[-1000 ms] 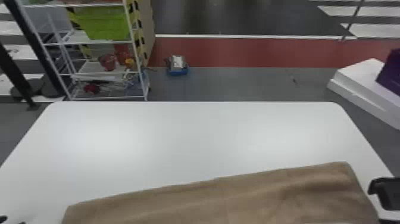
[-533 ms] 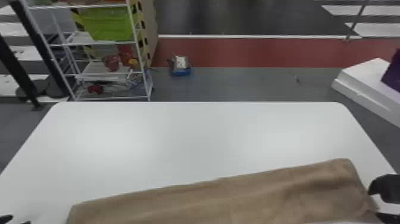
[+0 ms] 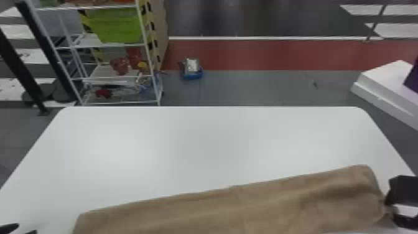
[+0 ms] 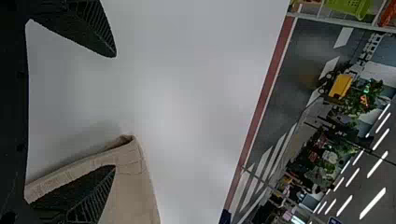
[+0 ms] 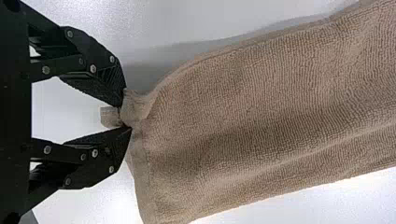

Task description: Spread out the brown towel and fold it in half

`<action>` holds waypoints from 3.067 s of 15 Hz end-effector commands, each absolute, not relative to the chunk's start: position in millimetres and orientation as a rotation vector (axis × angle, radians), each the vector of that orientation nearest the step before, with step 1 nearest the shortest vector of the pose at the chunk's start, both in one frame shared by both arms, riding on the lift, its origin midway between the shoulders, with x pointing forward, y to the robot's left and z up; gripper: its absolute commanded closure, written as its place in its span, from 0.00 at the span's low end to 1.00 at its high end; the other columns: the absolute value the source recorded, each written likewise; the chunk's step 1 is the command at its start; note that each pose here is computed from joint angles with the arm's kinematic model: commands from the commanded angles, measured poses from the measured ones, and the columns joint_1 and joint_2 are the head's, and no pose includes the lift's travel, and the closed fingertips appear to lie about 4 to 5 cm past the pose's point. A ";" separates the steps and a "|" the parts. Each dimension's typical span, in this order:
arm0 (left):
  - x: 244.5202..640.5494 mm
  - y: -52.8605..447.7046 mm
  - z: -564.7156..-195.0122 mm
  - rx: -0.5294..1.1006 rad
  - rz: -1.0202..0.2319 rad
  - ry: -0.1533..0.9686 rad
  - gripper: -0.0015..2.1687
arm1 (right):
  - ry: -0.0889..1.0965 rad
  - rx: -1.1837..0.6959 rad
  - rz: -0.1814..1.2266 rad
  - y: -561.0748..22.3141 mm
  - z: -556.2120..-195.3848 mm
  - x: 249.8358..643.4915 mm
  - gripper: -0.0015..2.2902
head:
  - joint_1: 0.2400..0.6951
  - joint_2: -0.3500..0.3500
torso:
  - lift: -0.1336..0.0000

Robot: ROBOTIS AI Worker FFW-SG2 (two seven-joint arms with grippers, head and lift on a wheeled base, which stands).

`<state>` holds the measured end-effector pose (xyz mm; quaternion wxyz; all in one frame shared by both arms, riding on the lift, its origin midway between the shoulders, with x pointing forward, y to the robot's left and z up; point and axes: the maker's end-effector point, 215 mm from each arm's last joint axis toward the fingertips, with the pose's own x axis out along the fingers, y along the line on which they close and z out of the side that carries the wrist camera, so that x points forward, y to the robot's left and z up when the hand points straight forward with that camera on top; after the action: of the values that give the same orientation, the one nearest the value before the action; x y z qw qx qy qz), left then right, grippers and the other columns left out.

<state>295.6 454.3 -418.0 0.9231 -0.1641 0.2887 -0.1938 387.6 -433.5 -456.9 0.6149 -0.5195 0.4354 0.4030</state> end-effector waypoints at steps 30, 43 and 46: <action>322.3 370.6 -424.8 -0.263 -0.514 0.623 0.01 | 1.016 -1.261 1.030 -428.3 -441.8 275.3 0.49 | 1.00 0.41 | 0.07; 335.7 292.5 -442.6 -0.271 -0.632 0.650 0.01 | 1.005 -1.277 1.033 -427.2 -445.7 288.4 0.49 | 1.00 0.17 | 0.07; 349.7 291.9 -453.5 -0.269 -0.632 0.653 0.01 | 1.022 -1.276 1.035 -430.6 -449.4 283.6 0.49 | 1.00 0.15 | 0.07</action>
<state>343.3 292.6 -448.4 0.8901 -0.1312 0.3139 -0.3033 288.1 -428.7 -446.9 0.5712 -0.5452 0.4294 0.4382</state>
